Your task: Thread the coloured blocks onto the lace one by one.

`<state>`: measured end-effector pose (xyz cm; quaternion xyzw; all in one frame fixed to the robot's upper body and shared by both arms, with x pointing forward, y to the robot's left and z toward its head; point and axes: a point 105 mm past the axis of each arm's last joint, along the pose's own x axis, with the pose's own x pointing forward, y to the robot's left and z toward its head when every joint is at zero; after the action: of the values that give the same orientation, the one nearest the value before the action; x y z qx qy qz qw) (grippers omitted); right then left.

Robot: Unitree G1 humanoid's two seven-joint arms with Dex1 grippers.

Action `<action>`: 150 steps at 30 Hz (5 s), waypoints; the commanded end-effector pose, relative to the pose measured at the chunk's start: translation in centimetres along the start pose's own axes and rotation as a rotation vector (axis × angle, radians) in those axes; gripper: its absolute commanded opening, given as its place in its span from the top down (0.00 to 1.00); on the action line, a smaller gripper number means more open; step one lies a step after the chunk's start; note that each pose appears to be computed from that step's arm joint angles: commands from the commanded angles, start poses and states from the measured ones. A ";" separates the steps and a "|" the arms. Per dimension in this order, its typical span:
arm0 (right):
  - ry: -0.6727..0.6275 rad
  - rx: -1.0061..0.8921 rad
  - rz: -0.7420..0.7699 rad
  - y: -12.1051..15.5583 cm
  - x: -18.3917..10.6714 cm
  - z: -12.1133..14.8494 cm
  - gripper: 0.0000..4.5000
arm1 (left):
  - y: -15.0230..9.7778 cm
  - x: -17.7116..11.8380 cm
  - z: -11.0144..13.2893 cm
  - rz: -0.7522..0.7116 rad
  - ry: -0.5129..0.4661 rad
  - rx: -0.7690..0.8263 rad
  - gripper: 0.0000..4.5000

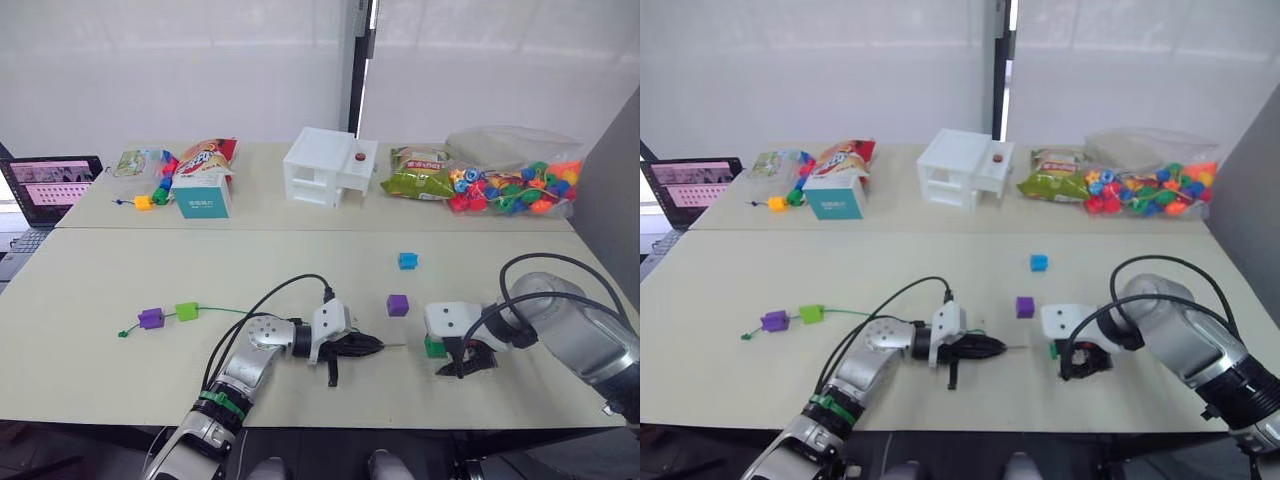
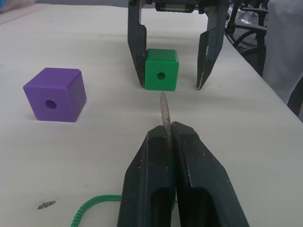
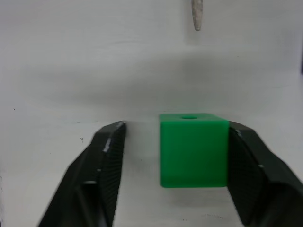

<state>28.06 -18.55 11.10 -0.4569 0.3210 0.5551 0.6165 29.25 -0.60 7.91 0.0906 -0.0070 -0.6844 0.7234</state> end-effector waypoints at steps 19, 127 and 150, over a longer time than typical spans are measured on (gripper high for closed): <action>-0.077 0.091 -0.028 0.6 0.5 3.4 0.74 | -0.8 1.5 0.8 -0.075 0.004 0.039 1.00; -0.144 0.348 -0.249 3.7 -4.0 1.2 0.00 | -1.2 6.7 1.6 -0.199 0.070 0.166 0.38; -0.107 0.208 -0.216 2.1 0.1 1.2 0.67 | -0.6 6.3 1.1 -0.192 0.105 0.177 0.73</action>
<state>25.73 -17.88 10.56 -0.3872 0.3055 0.4689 0.7327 28.68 -6.86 7.61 0.1770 -0.0093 -0.7409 0.6478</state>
